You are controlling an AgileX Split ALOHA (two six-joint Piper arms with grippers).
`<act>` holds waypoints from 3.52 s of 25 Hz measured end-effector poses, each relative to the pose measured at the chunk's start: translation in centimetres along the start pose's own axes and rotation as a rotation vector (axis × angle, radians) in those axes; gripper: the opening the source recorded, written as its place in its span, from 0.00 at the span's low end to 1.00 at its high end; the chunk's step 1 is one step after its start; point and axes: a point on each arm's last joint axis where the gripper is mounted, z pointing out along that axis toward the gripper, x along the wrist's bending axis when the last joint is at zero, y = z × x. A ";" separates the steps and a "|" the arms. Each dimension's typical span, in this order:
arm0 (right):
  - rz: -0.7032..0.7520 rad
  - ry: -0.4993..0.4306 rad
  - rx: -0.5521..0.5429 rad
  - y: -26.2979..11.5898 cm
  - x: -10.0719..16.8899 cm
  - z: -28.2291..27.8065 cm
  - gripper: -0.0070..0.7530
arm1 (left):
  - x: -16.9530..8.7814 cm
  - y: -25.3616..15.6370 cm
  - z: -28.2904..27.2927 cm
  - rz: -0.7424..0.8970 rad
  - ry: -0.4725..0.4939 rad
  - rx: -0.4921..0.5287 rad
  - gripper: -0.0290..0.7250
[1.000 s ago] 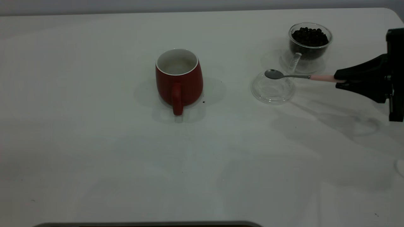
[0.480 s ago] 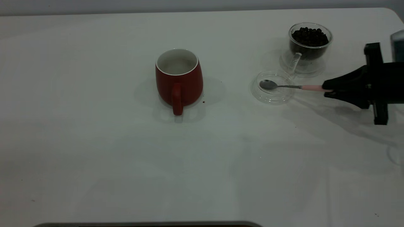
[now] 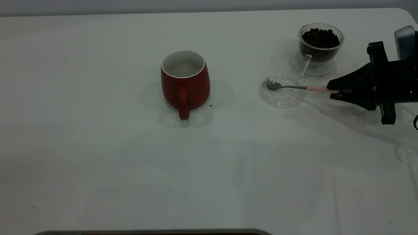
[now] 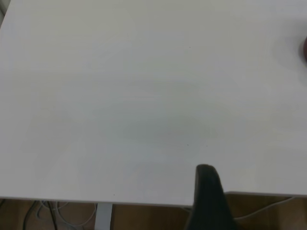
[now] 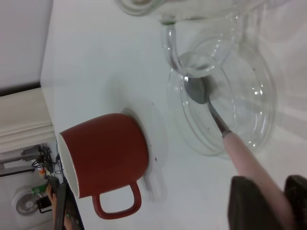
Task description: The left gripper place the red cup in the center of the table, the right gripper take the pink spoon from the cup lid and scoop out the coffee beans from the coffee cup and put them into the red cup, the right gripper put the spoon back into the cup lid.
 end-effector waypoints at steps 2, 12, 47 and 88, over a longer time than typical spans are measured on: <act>0.000 -0.002 0.000 0.0 -0.1 0.0 0.45 | 0.0 0.0 0.0 0.000 0.000 0.000 0.79; -0.027 -0.047 0.043 -0.3 -0.6 -0.1 0.78 | 0.0 0.0 0.0 0.000 0.000 0.000 0.79; -0.887 -0.761 -0.066 -19.6 23.8 -26.8 0.78 | 0.0 0.0 0.0 -0.001 0.000 0.000 0.79; -1.026 -0.658 -0.576 -29.1 15.8 -29.7 0.78 | 0.0 0.0 0.0 -0.001 0.000 0.000 0.79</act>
